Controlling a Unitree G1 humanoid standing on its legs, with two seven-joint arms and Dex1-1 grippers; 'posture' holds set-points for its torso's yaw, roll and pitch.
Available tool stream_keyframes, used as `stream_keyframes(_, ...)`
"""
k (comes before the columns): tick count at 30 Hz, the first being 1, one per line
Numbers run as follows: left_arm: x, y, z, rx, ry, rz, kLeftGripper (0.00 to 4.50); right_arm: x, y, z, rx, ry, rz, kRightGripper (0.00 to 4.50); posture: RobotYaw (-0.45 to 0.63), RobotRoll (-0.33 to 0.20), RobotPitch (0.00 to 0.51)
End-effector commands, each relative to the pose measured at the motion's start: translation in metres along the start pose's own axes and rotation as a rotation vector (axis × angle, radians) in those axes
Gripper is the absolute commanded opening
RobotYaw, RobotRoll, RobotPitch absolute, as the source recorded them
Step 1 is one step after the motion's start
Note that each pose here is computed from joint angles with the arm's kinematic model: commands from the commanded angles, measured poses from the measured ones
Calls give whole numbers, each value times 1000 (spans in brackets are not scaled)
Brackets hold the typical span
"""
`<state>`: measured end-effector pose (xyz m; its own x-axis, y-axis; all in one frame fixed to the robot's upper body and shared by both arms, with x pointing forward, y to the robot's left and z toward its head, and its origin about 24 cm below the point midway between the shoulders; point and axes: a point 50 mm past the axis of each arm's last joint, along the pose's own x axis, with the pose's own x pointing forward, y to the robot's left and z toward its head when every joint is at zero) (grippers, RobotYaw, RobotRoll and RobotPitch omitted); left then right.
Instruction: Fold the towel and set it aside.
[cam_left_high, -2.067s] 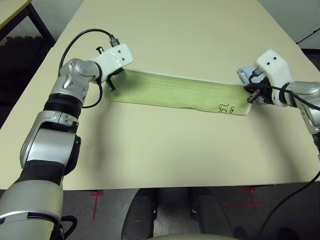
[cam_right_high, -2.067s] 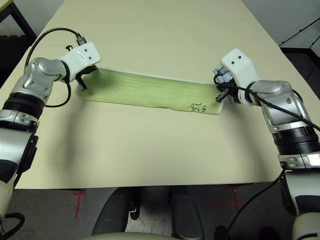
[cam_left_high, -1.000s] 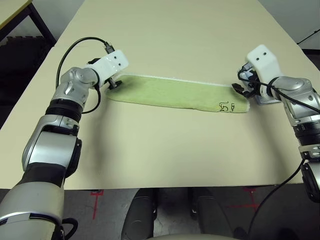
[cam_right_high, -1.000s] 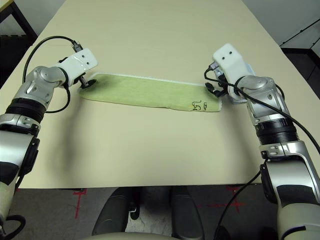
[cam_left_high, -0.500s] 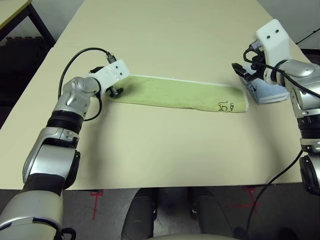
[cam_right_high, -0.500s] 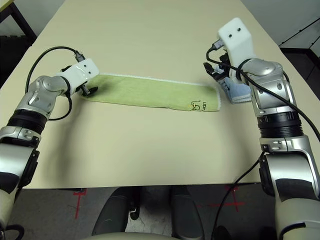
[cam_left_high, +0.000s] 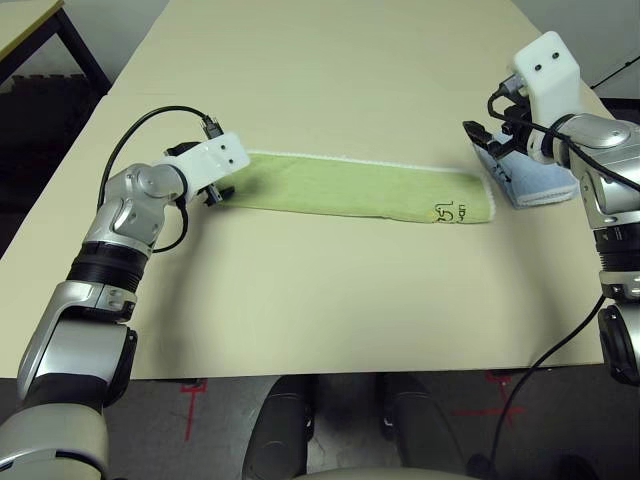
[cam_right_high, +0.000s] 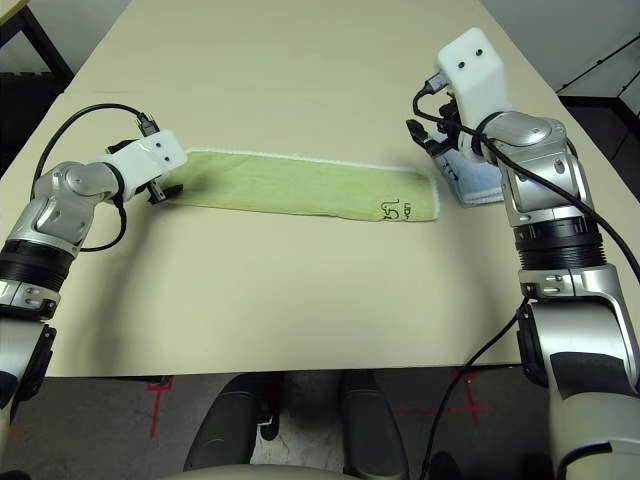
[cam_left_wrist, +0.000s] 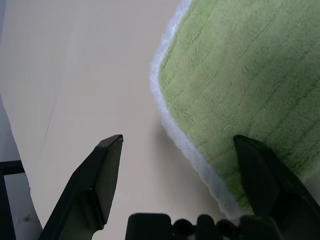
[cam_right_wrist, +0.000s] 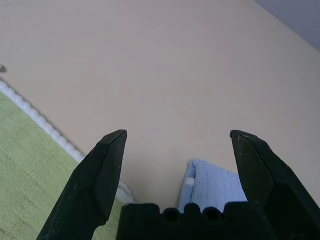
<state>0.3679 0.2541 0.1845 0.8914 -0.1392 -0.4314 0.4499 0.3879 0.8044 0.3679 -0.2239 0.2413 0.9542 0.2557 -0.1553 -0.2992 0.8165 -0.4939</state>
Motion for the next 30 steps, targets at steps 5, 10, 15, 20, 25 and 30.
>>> stream_keyframes(5,-3,-10,-14,-19,58,-38,4500,-1,-3,3,-8,-11,3,4462,85,0,178)
stream_keyframes(10,-7,-11,-18,-19,73,-41,4500,-2,-3,2,-7,-9,5,4462,89,0,181)
stream_keyframes(15,-13,-8,-21,-14,92,-36,4500,-1,-2,2,-5,-9,10,4462,98,0,182)
stream_keyframes(20,-16,-10,-22,-19,99,-41,4500,1,0,2,-3,-11,16,4462,107,0,183)
stream_keyframes(25,-19,-13,-25,-26,111,-50,4500,2,1,2,-2,-13,21,4462,115,0,187)
stream_keyframes(30,-23,-16,-26,-31,117,-63,4500,3,0,2,-4,-11,22,4462,115,0,187)
